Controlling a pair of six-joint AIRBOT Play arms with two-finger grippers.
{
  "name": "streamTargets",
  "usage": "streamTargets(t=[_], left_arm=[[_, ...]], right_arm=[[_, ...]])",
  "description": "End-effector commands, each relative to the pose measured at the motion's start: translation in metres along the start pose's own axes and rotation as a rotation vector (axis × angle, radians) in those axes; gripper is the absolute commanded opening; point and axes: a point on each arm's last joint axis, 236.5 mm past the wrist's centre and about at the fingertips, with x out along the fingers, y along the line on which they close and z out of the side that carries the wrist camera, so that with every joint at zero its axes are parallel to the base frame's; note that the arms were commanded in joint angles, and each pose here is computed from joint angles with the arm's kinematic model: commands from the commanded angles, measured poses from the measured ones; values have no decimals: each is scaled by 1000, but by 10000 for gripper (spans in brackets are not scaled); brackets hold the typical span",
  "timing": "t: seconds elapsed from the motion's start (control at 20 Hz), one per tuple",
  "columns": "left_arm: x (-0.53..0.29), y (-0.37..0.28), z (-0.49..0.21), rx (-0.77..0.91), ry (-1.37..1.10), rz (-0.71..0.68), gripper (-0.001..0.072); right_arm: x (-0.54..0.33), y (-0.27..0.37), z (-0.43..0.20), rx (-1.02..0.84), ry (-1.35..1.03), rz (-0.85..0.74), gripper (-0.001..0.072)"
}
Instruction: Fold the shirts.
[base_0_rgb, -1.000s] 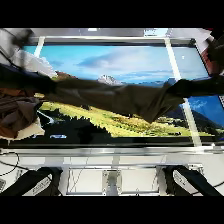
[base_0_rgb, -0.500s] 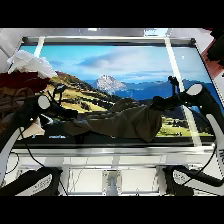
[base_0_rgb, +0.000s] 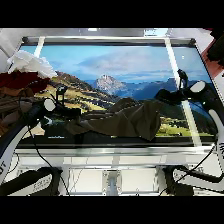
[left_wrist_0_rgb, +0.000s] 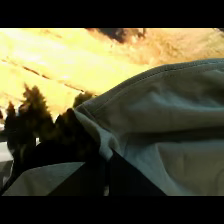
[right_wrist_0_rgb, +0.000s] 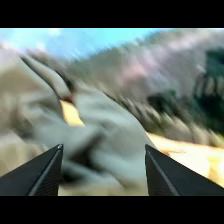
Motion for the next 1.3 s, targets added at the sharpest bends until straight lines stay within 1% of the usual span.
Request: streamTargets(t=[0.0,0.2,0.35,0.5,0.65,0.7,0.75,0.8,0.85,0.95,1.05,1.15,1.25], left_arm=[[1,-1,2,-2,-9,-4,10],[1,-1,-1,-4,2,-6,11],[1,-1,-4,-2,16,-7,11],[1,-1,-4,-1,16,-7,11],[1,-1,-4,1,16,-7,11],[1,-1,-4,2,16,-6,11],[1,-1,-3,6,14,-5,11],[1,-1,-1,25,3,-3,11],[0,0,5,44,-18,-2,11],[-13,-3,26,88,-68,10,11],[-47,-14,59,142,-137,18,10],[-102,-24,94,219,-224,59,11],[-172,-38,116,278,-321,92,11]], right_arm=[[-27,-21,-49,-11,206,-60,571],[-4,3,-112,-48,389,-9,571],[25,30,-156,-106,473,43,572],[48,42,-185,-175,498,36,572],[68,48,-189,-222,438,22,565],[74,50,-184,-229,403,20,498],[77,51,-178,-235,374,18,387],[79,53,-172,-230,347,22,141],[78,54,-168,-239,336,22,33],[65,65,-155,-265,324,37,32],[30,81,-133,-344,292,37,32],[-29,96,-97,-454,171,-6,32],[-115,114,-60,-525,-48,-61,31]])
